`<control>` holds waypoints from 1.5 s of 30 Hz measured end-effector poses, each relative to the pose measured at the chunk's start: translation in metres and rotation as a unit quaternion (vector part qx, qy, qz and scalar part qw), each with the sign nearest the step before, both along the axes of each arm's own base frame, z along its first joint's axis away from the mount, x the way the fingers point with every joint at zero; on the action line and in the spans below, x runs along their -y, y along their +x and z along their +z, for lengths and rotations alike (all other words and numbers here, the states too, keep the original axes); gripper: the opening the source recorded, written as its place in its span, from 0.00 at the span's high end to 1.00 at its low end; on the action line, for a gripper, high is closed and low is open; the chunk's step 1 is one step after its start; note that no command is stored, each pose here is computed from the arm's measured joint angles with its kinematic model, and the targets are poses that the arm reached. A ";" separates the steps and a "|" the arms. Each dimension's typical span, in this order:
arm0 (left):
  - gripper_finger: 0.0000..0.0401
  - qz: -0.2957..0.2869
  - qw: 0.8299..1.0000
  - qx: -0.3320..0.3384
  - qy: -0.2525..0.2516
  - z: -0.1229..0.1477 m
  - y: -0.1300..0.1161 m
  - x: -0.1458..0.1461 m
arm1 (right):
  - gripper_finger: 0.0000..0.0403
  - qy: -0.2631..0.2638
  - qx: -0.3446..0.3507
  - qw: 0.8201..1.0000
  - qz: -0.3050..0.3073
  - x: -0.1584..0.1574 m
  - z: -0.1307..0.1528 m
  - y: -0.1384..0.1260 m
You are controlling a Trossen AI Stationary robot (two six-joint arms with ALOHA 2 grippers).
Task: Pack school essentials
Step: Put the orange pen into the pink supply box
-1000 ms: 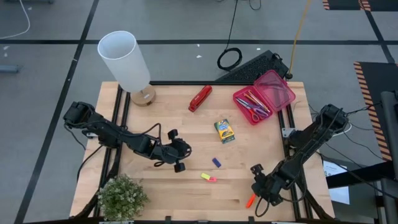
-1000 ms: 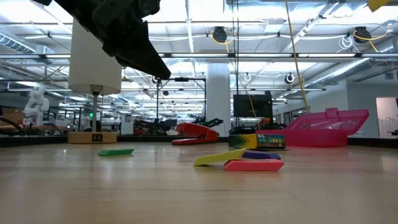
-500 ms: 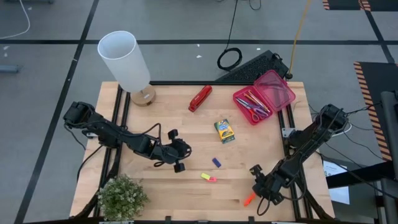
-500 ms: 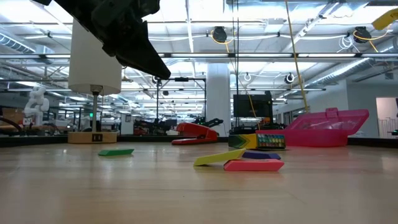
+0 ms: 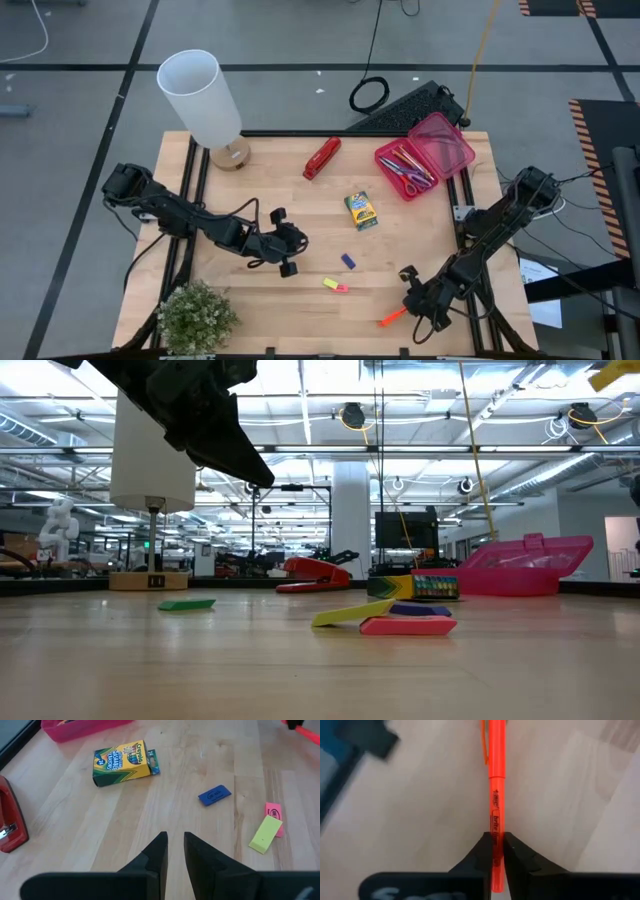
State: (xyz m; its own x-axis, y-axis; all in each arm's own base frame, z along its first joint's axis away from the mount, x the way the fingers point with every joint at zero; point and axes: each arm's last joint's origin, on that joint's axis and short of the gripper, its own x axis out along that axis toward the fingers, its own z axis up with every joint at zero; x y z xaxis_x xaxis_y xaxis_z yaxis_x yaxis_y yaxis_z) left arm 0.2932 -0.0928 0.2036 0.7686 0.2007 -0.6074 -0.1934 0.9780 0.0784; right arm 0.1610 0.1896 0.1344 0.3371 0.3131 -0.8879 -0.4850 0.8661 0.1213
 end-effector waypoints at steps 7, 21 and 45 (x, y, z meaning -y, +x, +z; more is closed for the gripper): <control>0.84 -0.002 1.000 -0.001 -0.001 0.000 0.000 0.000 | 0.96 0.017 0.004 0.999 -0.045 0.000 0.001 0.004; 0.84 -0.007 1.000 -0.006 -0.006 -0.001 -0.001 0.000 | 0.96 0.038 -0.005 0.979 -0.202 0.018 0.022 0.035; 0.84 -0.005 1.000 -0.002 0.004 0.000 0.002 -0.004 | 0.96 -0.016 -0.001 0.880 -0.475 0.171 0.088 0.031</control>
State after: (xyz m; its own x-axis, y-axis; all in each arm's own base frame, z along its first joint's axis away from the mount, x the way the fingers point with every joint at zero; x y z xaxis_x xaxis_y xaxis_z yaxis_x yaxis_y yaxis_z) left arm 0.2948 -0.0888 0.2037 0.7677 0.1974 -0.6096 -0.1824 0.9793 0.0873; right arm 0.1919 0.0188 0.2224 0.4305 -0.1349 -0.8925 0.4608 0.8831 0.0888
